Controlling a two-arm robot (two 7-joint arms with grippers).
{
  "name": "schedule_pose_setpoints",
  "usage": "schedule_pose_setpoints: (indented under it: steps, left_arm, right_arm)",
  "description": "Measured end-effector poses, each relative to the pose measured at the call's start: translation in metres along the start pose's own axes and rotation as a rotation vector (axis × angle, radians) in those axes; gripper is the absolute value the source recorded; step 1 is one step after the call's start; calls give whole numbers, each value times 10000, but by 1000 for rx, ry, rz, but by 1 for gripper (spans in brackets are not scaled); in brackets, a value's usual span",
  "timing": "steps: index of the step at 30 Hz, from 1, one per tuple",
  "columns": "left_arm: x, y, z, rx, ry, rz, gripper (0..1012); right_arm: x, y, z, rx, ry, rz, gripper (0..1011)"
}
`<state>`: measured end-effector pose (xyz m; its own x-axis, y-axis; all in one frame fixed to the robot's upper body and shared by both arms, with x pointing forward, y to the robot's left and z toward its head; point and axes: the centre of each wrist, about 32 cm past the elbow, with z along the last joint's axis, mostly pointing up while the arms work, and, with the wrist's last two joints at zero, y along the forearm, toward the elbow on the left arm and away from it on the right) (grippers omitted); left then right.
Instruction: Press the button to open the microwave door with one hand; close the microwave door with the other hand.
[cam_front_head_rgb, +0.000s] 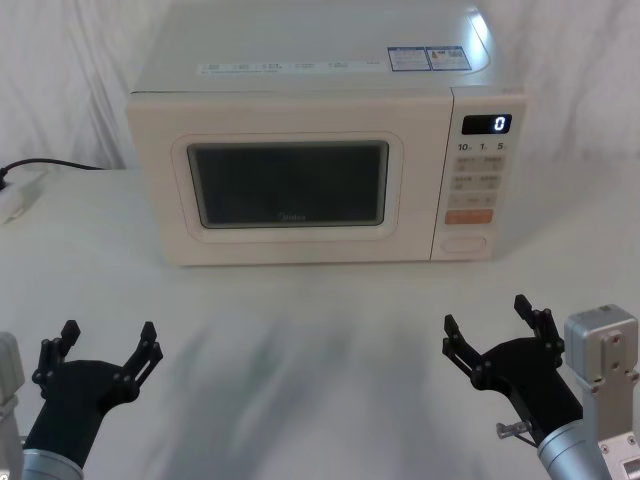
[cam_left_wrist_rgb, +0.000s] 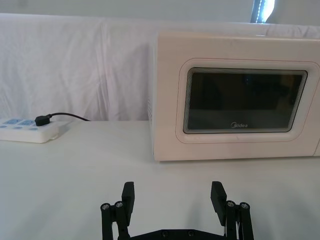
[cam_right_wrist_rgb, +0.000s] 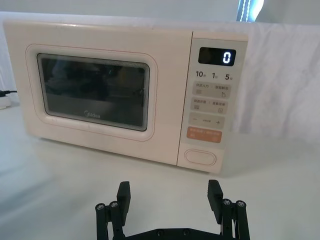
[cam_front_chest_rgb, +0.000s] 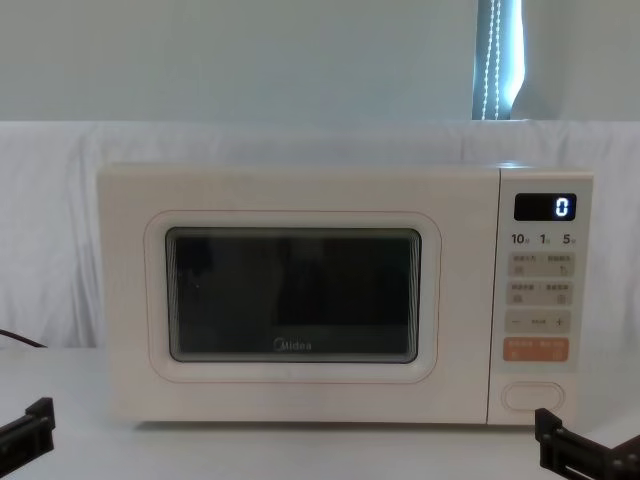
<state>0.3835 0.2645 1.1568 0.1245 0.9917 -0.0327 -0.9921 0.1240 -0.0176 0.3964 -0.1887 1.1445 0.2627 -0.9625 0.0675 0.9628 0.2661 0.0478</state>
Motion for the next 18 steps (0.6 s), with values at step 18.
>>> schedule_pose_setpoints:
  steps: [18]
  left_arm:
    - [0, 0, 0, 0, 0, 0, 1001]
  right_arm:
    - [0, 0, 0, 0, 0, 0, 819]
